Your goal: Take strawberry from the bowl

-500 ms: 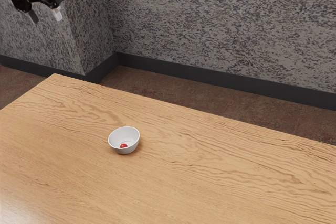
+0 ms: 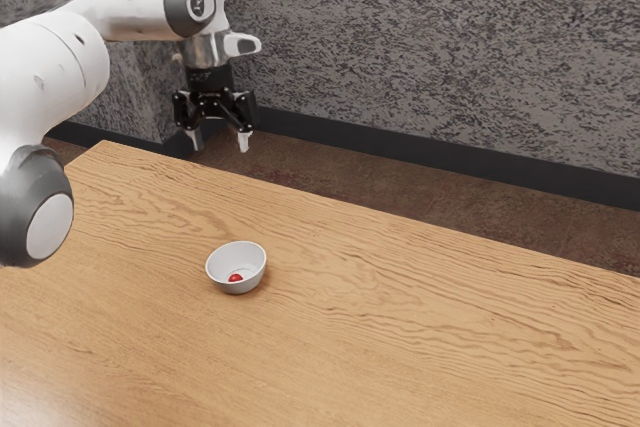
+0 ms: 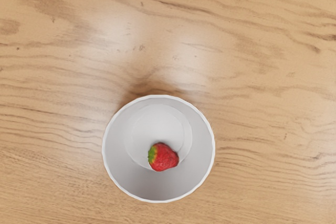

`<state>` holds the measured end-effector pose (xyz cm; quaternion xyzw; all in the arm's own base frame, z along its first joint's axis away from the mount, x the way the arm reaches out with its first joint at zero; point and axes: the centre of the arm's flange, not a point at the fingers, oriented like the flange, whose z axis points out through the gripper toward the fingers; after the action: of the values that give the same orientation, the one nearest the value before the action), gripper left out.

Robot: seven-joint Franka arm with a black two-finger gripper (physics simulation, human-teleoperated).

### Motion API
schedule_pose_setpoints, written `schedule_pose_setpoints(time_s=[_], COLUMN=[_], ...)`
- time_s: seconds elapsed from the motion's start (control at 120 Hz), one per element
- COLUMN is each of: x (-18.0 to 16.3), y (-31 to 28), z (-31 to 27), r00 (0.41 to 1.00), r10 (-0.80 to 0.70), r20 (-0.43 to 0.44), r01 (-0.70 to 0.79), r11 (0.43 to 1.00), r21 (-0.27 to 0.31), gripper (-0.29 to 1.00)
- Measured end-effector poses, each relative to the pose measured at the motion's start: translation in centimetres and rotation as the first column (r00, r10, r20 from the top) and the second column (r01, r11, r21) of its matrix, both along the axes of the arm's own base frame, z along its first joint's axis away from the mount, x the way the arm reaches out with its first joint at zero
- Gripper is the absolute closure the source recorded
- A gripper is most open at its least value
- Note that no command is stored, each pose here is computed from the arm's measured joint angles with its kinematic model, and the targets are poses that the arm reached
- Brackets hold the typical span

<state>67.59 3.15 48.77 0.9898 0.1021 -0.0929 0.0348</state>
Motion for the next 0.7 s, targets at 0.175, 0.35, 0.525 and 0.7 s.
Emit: schedule_pose_setpoints(time_s=[0.175,0.35,0.525,0.7], x=[-1.3,-2.9,-4.6,-5.9], y=[-0.7,0.7,1.5,0.3], z=[-7.7,-11.0,-13.2,-14.5], r00=[0.978,0.937,0.903,0.887], r10=[0.190,0.329,0.400,0.420], r20=[-0.084,-0.115,-0.156,-0.192], r01=[-0.197,-0.340,-0.410,-0.429], r11=[0.976,0.936,0.911,0.903], r21=[-0.091,-0.091,-0.040,-0.004], gripper=[0.06,0.15,0.25,0.31])
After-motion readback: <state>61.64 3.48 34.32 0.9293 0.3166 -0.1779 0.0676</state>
